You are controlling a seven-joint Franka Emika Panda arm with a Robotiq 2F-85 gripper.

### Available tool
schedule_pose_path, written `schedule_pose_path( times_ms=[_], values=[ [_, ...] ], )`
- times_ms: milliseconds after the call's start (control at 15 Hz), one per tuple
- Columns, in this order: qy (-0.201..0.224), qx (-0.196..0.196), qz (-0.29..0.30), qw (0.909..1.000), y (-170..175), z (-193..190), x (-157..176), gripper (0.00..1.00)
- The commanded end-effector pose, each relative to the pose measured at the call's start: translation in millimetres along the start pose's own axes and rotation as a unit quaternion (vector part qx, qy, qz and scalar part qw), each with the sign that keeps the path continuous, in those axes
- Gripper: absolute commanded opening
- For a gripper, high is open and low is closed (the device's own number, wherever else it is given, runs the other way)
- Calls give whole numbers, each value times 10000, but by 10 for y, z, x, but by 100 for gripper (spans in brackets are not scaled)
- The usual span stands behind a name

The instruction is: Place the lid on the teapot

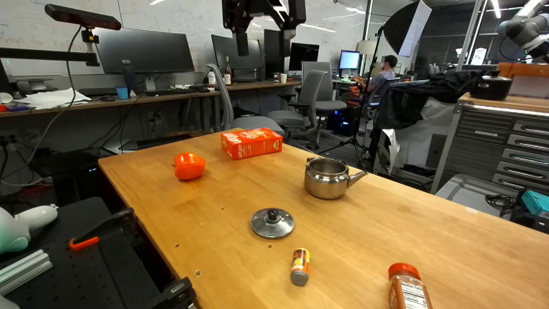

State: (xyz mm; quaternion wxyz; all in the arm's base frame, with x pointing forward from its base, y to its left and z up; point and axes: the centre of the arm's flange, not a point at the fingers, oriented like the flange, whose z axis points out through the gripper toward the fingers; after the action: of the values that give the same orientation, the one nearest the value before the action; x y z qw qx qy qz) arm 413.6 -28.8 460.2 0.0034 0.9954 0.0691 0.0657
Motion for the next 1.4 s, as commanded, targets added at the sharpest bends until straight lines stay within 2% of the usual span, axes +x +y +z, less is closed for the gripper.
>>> schedule_pose_path(
  times_ms=[0, 600, 1333],
  values=[
    [168, -8, 10, 9999, -46, 294, 162, 100],
    [-156, 49, -96, 9998, -114, 1013, 250, 100],
    [-479, 132, -12, 9988, -5, 1557, 204, 100]
  ],
)
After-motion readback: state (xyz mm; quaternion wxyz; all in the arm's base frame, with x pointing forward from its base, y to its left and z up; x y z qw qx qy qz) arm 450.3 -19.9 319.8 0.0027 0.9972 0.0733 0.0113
